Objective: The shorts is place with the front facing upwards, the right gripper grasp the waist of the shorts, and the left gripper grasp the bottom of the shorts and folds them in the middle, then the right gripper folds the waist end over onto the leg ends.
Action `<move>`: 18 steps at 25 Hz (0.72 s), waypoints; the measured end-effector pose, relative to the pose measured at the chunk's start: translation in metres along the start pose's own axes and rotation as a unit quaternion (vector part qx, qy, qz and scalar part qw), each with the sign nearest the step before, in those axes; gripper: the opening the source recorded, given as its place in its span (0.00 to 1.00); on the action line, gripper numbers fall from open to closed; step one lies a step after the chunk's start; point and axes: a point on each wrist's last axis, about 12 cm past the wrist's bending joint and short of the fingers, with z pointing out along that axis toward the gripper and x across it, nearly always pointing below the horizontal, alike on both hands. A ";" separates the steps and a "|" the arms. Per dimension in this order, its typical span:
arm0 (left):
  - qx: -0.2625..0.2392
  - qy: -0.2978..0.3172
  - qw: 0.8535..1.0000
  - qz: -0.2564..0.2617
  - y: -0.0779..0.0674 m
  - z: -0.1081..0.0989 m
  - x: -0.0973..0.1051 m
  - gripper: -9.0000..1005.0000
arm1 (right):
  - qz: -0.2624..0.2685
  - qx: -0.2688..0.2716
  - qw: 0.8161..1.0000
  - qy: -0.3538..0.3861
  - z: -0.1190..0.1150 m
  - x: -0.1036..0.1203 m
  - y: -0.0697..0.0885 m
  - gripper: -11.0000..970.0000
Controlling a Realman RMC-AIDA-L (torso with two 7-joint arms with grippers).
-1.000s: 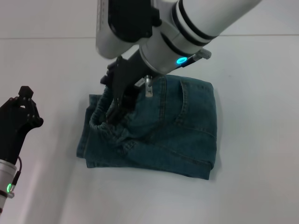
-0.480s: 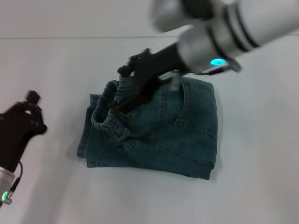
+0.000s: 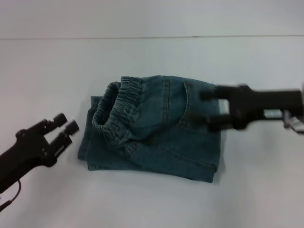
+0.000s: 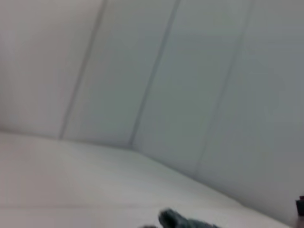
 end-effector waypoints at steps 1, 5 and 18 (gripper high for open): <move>0.000 0.000 1.000 0.000 0.000 0.000 0.000 0.27 | 0.006 0.005 1.000 -0.002 -0.005 0.011 0.000 0.97; 0.033 0.049 0.998 -0.004 0.002 -0.001 -0.004 0.42 | 0.016 0.019 1.000 -0.008 -0.016 0.039 0.004 0.97; 0.074 0.097 0.993 -0.002 0.002 0.007 -0.007 0.82 | 0.022 0.040 0.999 0.003 -0.016 0.060 0.007 0.97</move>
